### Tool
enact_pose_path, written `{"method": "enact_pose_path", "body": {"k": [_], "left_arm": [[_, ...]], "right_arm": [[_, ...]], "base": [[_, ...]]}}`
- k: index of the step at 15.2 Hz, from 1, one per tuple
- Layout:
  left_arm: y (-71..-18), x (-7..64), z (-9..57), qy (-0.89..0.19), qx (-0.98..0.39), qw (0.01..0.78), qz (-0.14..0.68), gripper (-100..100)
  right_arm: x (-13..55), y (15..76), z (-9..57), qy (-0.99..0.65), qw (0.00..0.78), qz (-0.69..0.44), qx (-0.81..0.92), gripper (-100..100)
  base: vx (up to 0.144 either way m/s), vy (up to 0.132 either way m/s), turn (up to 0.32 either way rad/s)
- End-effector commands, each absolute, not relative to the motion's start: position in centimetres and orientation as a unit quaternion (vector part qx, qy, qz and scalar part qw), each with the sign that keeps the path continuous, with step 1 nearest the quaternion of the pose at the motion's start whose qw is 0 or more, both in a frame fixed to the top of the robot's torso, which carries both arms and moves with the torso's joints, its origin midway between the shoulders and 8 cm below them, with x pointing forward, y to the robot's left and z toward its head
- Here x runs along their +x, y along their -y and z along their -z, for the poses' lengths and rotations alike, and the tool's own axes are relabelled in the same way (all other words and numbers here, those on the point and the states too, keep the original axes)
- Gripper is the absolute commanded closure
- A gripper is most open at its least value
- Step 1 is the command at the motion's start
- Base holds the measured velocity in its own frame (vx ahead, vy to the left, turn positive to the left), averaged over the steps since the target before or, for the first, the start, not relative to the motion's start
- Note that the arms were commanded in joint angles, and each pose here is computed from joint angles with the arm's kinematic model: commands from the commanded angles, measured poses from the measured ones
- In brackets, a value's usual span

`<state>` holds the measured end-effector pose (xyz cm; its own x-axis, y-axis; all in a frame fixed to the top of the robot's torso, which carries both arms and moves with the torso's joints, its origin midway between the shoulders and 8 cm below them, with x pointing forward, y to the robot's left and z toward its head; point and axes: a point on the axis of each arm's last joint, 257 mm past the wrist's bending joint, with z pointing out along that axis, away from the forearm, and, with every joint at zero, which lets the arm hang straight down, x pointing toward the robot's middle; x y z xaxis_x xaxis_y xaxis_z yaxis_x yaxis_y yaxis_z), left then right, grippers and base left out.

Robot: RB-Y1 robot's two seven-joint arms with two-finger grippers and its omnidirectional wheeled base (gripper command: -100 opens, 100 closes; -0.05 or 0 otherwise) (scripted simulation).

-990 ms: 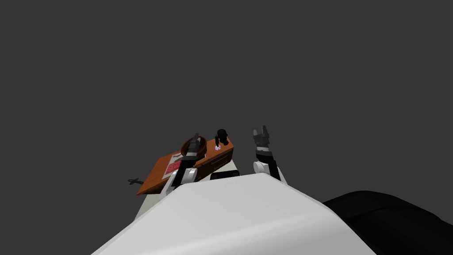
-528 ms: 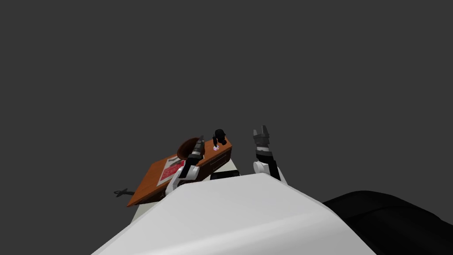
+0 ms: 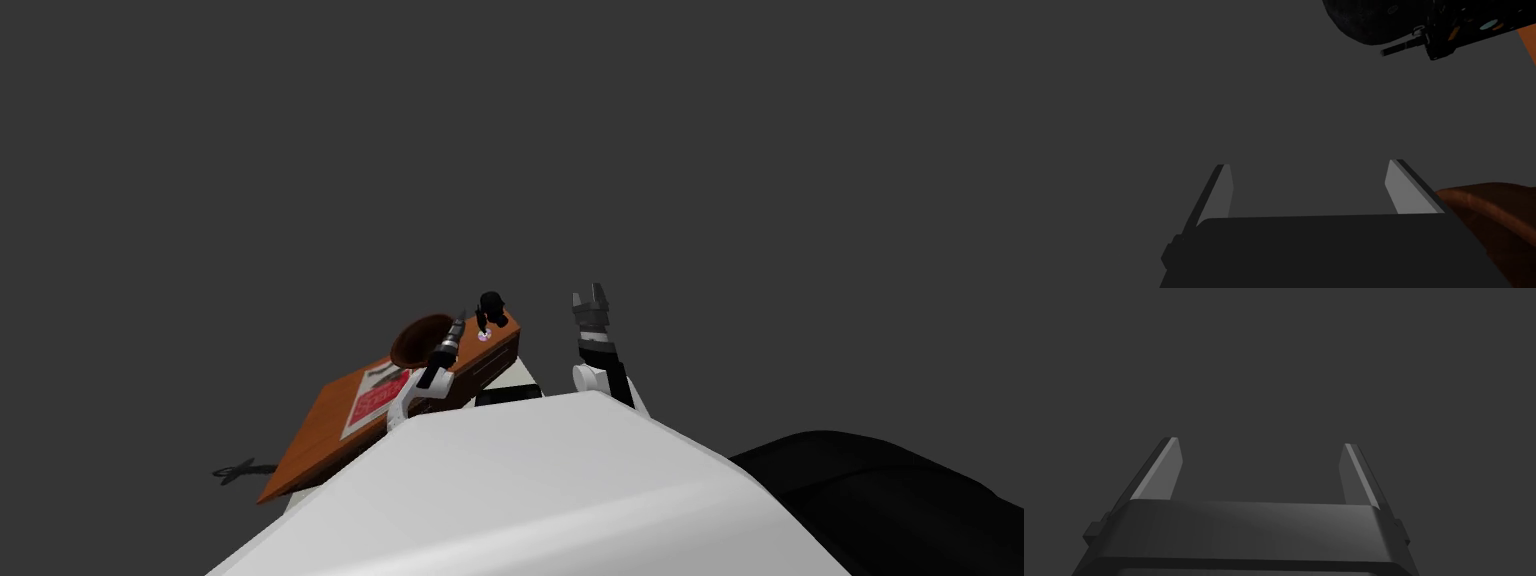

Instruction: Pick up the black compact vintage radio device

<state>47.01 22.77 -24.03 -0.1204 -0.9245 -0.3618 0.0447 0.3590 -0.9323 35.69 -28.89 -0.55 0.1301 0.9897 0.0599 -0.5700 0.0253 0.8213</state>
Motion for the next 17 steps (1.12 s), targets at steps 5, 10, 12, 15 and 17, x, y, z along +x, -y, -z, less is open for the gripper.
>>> {"method": "enact_pose_path", "body": {"k": [5, 10, 12, 15, 17], "left_arm": [[-23.2, 48.5, 29.1, -0.657, -0.373, 0.525, 0.392, -100], [-23.9, 49.6, 32.8, -0.694, -0.378, 0.501, 0.351, -100], [-24.2, 50.2, 34.1, -0.710, -0.379, 0.492, 0.332, -100], [-24.9, 50.5, 36.1, -0.728, -0.382, 0.479, 0.307, -100], [-25.4, 50.0, 37.6, -0.735, -0.388, 0.471, 0.297, -100]], "right_arm": [[35.7, 28.9, 0.5, -0.286, 0.656, -0.594, 0.367, 0], [35.7, 28.8, 0.5, -0.286, 0.656, -0.595, 0.366, 0], [35.7, 28.9, 0.5, -0.286, 0.656, -0.595, 0.366, 0], [35.7, 28.9, 0.5, -0.286, 0.656, -0.595, 0.366, 0], [35.7, 28.8, 0.5, -0.286, 0.656, -0.595, 0.366, 0]], "base": [[-0.016, 0.019, -0.154], [-0.018, 0.022, -0.180], [-0.015, 0.013, -0.111], [-0.014, 0.012, -0.170], [-0.015, 0.015, -0.130]]}}
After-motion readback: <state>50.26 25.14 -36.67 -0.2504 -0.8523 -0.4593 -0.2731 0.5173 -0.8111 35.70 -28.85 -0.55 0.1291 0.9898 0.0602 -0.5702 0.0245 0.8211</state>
